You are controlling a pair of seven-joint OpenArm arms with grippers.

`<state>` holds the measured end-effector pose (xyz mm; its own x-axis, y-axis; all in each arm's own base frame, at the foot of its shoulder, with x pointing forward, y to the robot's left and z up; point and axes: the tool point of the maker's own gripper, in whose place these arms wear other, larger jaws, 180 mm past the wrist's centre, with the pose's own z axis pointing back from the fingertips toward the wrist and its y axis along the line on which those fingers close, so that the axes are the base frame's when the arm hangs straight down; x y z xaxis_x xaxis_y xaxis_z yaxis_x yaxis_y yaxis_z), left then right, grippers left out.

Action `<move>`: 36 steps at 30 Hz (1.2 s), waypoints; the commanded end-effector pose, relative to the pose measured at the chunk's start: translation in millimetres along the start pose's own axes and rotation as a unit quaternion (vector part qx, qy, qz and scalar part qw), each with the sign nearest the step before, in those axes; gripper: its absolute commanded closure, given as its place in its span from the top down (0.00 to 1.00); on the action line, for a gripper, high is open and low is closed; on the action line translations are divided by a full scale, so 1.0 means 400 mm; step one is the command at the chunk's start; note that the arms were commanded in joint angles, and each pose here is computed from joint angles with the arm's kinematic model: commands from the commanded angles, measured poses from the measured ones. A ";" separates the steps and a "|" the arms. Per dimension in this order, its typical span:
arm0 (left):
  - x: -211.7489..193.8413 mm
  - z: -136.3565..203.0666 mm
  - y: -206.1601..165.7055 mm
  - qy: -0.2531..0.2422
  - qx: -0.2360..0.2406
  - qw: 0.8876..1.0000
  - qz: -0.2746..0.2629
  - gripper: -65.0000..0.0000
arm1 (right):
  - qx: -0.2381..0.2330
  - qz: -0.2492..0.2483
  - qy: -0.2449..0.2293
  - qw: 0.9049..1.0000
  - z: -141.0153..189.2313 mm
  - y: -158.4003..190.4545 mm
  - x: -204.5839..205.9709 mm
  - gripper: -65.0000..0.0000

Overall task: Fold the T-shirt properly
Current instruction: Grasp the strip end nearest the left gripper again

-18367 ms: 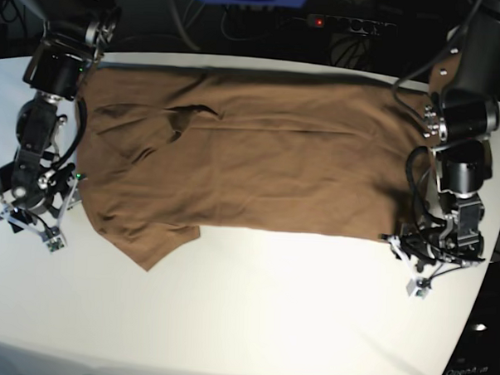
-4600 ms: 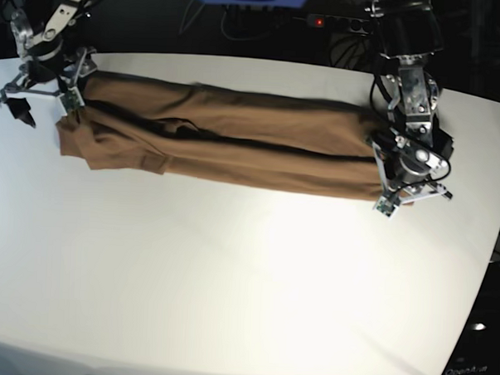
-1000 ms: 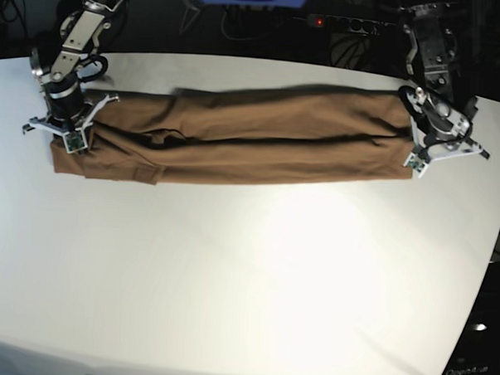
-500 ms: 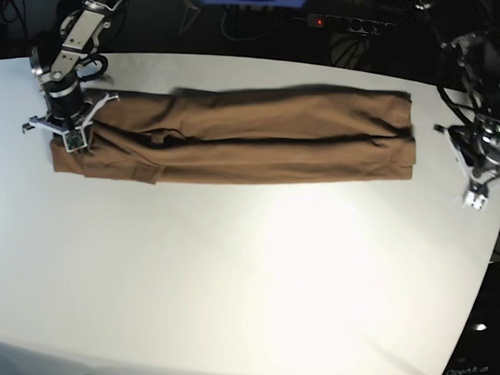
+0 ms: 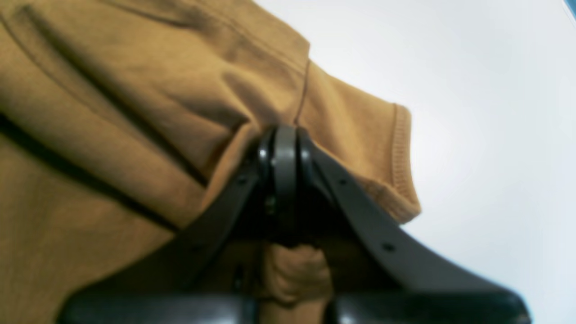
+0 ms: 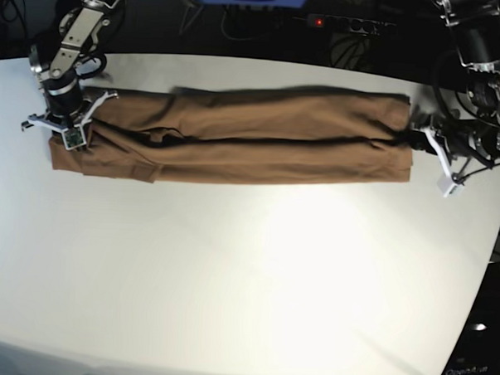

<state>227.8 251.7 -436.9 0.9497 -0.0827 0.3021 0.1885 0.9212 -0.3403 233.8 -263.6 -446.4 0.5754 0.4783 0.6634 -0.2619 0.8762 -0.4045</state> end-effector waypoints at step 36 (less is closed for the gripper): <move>-0.040 -0.060 -0.021 0.021 -0.056 0.996 0.060 0.30 | 0.036 0.036 0.100 0.994 0.011 0.047 -0.111 0.00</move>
<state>242.1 230.9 -444.0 0.9418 0.0713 0.3286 0.1148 0.8504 -0.5134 233.0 -262.8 -449.5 0.5761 0.4988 0.6475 -0.2784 0.8646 -0.4183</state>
